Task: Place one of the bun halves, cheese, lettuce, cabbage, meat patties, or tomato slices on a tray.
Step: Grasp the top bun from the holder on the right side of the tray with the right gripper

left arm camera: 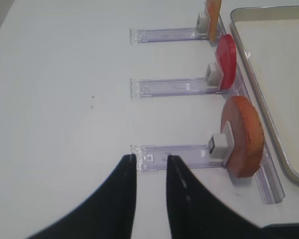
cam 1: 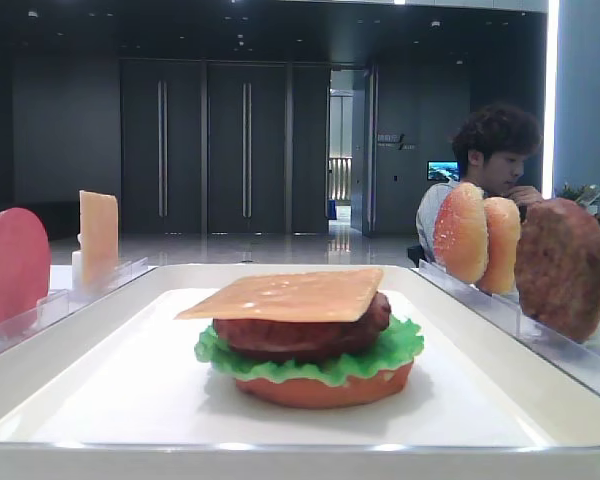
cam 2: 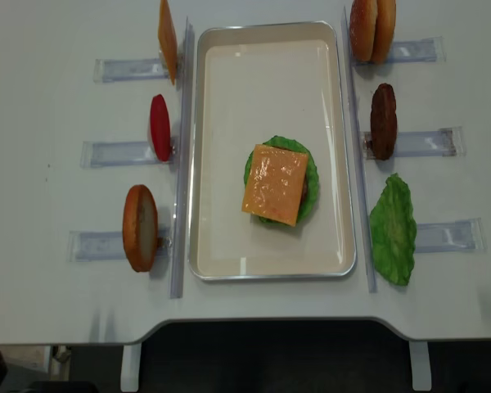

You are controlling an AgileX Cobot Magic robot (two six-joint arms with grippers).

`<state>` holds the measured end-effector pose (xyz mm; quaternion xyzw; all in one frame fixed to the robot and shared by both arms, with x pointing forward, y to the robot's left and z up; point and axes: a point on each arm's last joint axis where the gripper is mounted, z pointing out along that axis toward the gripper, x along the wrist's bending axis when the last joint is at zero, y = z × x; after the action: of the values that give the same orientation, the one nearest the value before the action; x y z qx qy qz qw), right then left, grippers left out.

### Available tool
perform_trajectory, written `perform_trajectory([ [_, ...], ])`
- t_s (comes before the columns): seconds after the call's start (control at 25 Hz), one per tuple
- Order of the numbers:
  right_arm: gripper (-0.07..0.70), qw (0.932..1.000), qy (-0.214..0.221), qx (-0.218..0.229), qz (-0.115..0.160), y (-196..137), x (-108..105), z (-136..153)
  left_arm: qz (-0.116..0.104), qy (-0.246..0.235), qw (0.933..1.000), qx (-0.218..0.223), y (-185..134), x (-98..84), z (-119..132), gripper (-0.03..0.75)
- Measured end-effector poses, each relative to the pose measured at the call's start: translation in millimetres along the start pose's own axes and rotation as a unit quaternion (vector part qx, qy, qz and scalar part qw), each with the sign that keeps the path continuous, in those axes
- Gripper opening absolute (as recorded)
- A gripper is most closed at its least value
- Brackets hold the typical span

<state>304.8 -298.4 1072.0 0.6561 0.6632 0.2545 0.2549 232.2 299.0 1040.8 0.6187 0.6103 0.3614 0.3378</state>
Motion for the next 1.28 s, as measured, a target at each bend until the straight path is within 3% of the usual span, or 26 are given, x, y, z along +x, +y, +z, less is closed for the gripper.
perform_trajectory([
  [0.48, 0.416, 0.996, 0.013, 0.089, 0.002, 99.0, -1.3, 48.2, 0.0, 0.0, 1.0, 0.0, 0.0, 0.0, 0.0, 0.159],
  [0.96, 0.416, 0.9938, 0.019, 0.104, -0.035, 180.2, -3.9, 96.9, 0.0, 0.0, 1.0, 0.0, 0.0, 0.0, 0.0, 0.159],
  [1.28, 0.416, 0.9936, 0.02, 0.102, -0.044, 223.9, -5.4, 124.6, 0.0, 0.0, 1.0, 0.0, 0.0, 0.0, 0.0, 0.159],
])
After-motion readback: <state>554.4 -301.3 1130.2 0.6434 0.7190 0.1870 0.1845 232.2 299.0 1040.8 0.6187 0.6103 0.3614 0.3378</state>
